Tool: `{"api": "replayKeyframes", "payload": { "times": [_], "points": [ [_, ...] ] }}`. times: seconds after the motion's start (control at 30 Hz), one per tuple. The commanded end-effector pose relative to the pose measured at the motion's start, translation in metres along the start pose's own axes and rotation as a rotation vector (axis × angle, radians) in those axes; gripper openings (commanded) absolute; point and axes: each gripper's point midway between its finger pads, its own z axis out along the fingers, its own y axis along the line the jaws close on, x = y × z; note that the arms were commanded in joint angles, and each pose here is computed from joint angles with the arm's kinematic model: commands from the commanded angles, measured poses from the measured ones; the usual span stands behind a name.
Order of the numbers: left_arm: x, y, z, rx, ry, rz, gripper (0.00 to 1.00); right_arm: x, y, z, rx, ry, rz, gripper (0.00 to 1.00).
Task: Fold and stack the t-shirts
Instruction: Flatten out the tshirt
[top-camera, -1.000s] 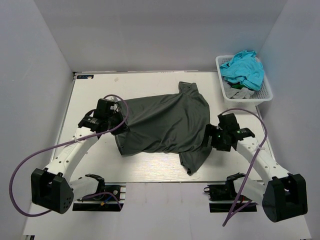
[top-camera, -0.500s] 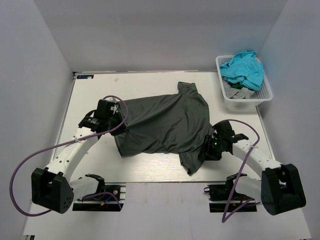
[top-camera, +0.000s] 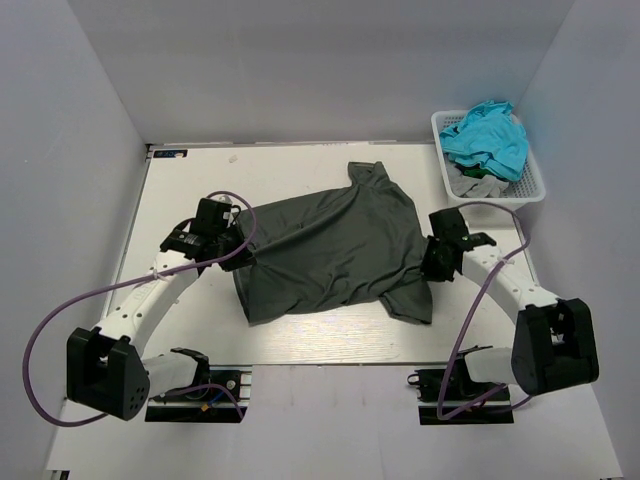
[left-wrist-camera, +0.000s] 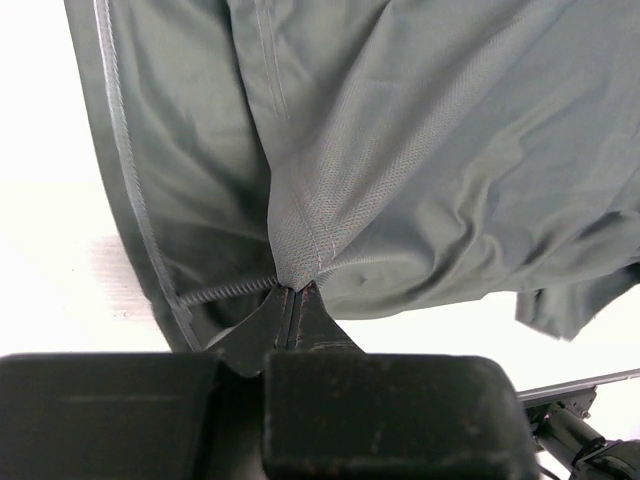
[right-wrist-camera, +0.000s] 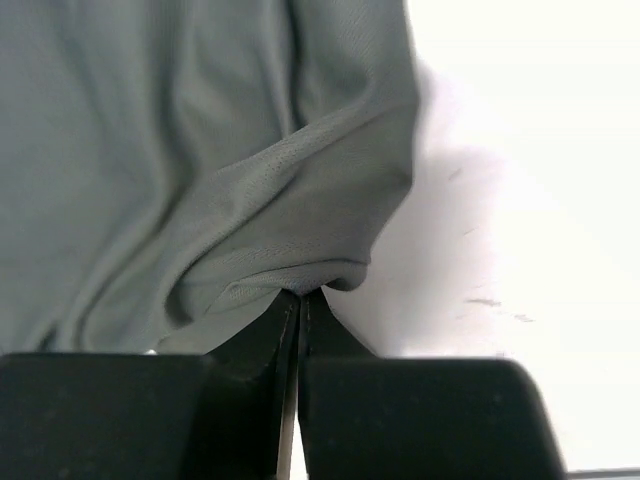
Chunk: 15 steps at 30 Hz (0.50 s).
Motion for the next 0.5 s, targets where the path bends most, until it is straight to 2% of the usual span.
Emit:
{"api": "replayKeyframes", "payload": {
  "times": [0.0, 0.07, 0.1, 0.13, 0.17, 0.2, 0.3, 0.47],
  "points": [
    [-0.008, 0.000, 0.002, -0.007, -0.028, -0.007, 0.00, -0.024, -0.022, -0.010, 0.152, -0.045, -0.022, 0.00],
    [-0.008, 0.000, 0.002, -0.007, -0.028, -0.007, 0.00, -0.042, -0.021, -0.017, 0.178, -0.081, -0.025, 0.00],
    [-0.008, 0.000, 0.002, -0.007, -0.028, -0.007, 0.00, -0.044, -0.027, -0.017, 0.212, -0.083, -0.048, 0.07],
    [-0.008, 0.000, 0.002, -0.007, -0.028, -0.007, 0.00, -0.043, -0.028, -0.020, 0.218, -0.073, -0.048, 0.25],
    [-0.010, -0.001, 0.002, -0.001, -0.037, -0.006, 0.00, -0.040, -0.029, -0.020, 0.225, -0.064, -0.048, 0.66],
    [-0.010, -0.001, 0.002, -0.001, -0.037, -0.006, 0.00, -0.037, -0.029, -0.023, 0.209, -0.062, -0.042, 0.80],
    [-0.007, 0.001, 0.004, -0.006, -0.029, -0.007, 0.00, -0.023, -0.032, -0.029, 0.193, -0.047, -0.035, 0.89],
    [-0.009, 0.000, 0.004, -0.001, -0.037, -0.006, 0.00, 0.017, -0.055, -0.037, 0.219, 0.011, 0.015, 0.87]
  ]
}}
